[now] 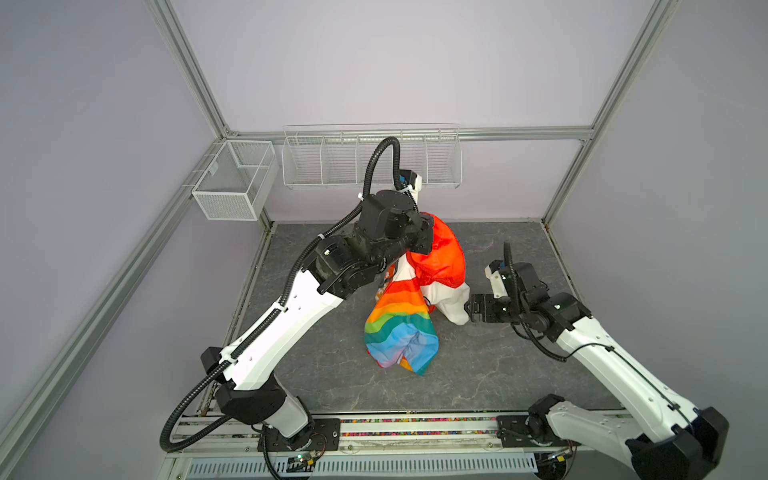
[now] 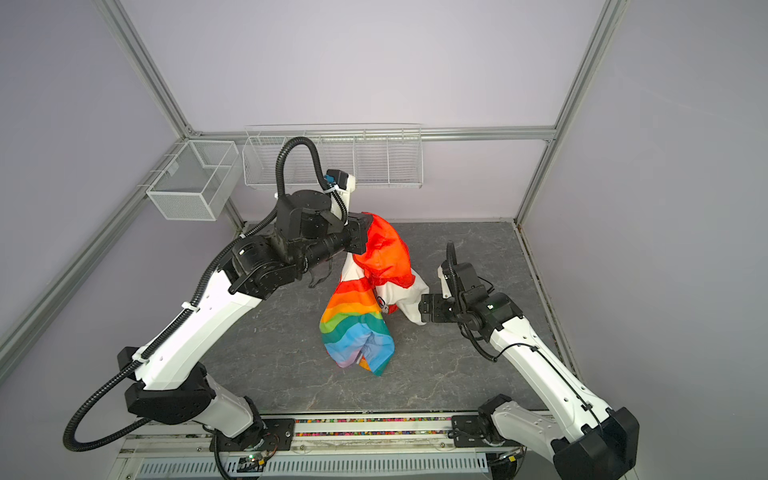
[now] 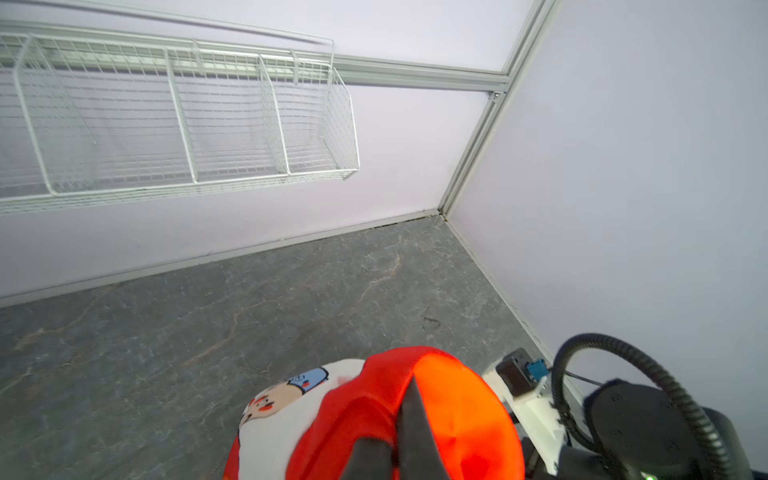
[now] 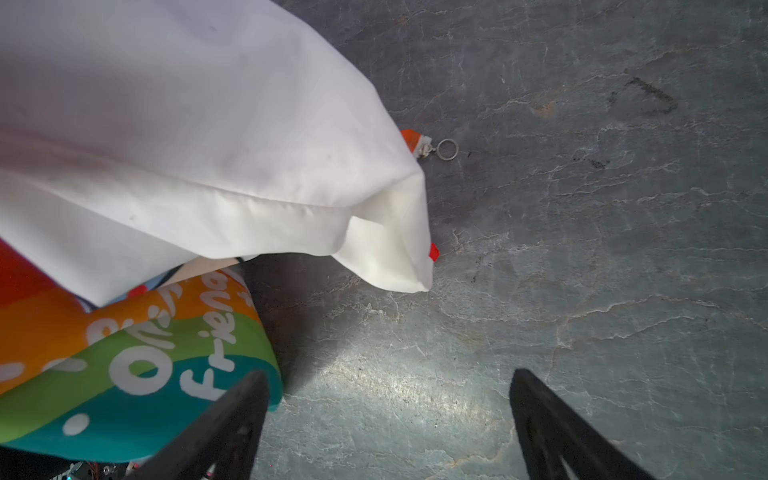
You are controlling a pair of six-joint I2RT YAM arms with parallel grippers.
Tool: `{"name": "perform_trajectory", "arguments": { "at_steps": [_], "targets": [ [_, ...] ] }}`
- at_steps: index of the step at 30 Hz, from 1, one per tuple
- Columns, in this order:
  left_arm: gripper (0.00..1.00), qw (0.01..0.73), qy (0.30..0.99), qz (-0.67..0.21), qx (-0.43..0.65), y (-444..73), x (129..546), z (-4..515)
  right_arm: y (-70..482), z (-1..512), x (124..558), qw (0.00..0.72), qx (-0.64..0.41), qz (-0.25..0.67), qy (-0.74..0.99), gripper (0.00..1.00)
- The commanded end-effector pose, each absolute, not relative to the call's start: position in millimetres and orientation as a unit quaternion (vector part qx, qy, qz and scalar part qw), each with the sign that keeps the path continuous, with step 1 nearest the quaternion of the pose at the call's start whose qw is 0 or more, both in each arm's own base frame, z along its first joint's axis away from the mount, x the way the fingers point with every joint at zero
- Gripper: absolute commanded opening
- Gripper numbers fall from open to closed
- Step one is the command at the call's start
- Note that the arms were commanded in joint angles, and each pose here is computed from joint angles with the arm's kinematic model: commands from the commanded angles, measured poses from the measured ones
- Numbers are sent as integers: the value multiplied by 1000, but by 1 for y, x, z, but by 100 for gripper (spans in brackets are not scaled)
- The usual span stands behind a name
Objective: Zip up the jacket
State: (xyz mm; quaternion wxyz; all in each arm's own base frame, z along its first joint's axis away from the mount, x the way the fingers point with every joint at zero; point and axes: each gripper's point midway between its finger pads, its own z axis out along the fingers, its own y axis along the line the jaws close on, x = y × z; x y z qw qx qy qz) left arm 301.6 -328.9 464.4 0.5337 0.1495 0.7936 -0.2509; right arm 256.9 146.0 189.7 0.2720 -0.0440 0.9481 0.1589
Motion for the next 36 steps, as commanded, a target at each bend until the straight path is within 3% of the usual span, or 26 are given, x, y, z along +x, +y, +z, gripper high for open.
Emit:
{"name": "perform_trajectory", "arguments": {
  "at_steps": [1,8,17,19,22,24,31,36],
  "targets": [
    [0,546,814,-170,102,-294,343,450,152,200,261,282,-48,176,942,94],
    [0,498,861,-104,-22,-216,402,367,156,195,256,270,-48,189,943,92],
    [0,451,874,-39,-176,-94,416,284,169,185,255,254,-53,207,943,90],
    [10,440,875,-21,-199,-72,414,272,173,183,257,253,-55,208,943,90],
    [45,428,876,-11,-223,-49,408,260,181,179,262,249,-59,208,944,90],
    [56,428,875,-15,-224,-46,402,261,185,177,268,247,-59,206,945,90],
    [63,396,888,-109,-209,-80,356,246,212,162,307,237,-54,213,946,90],
    [64,329,898,-196,-217,-125,308,181,243,145,350,219,-42,223,949,84]
  ]
}}
